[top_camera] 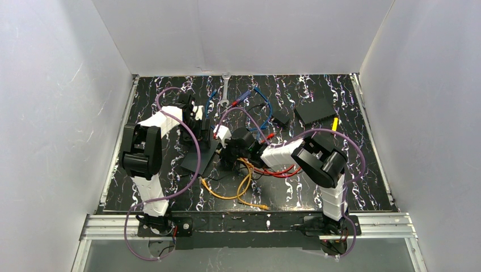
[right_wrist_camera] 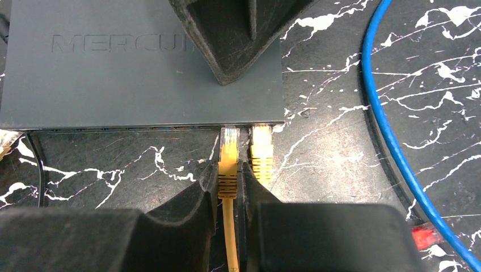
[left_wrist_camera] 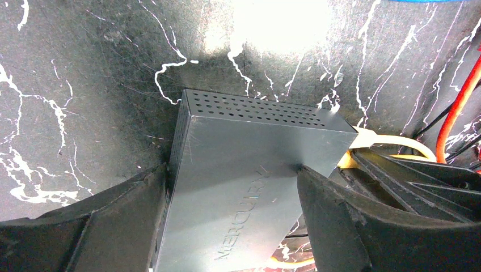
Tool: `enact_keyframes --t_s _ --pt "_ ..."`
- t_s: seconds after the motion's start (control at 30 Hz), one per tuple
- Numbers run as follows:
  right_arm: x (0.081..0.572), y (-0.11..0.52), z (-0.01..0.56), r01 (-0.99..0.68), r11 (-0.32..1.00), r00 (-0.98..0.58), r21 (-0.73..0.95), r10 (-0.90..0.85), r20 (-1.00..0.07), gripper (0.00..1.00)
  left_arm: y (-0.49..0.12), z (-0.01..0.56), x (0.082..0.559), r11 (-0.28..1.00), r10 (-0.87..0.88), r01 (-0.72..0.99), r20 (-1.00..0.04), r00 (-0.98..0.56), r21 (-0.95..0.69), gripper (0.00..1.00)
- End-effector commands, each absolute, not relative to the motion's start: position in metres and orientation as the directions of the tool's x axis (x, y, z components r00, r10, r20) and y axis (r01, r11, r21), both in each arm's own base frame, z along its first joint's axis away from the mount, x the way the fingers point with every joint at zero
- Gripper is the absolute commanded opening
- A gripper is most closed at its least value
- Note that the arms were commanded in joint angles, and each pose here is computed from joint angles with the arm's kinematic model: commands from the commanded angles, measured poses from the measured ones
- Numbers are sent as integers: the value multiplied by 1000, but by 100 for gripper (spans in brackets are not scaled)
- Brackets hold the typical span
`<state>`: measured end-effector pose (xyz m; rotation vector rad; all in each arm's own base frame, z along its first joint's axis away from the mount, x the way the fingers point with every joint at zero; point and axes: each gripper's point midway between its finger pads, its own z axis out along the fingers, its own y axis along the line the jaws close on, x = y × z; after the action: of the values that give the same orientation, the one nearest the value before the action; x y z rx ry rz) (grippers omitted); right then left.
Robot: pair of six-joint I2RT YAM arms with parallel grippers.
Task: Insert the plug into the switch port
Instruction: Insert the connector into the switch port.
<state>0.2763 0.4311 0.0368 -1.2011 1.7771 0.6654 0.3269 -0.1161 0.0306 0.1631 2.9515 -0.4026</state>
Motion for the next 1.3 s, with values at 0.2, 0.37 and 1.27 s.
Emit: enact_keyframes --t_s 0.2,0.37,1.27 --pt "288 445 90 -894 439 -77 -89 -346 -935 1 -113 10 301 972 134 143 -57 -989 -189 80" --pt "291 444 87 -886 453 -79 -95 -351 -933 1 -113 10 301 971 137 145 -57 -989 -191 80" --pt "284 470 95 -939 314 39 -141 -309 -950 1 -144 22 294 924 212 225 -77 -974 -310 80"
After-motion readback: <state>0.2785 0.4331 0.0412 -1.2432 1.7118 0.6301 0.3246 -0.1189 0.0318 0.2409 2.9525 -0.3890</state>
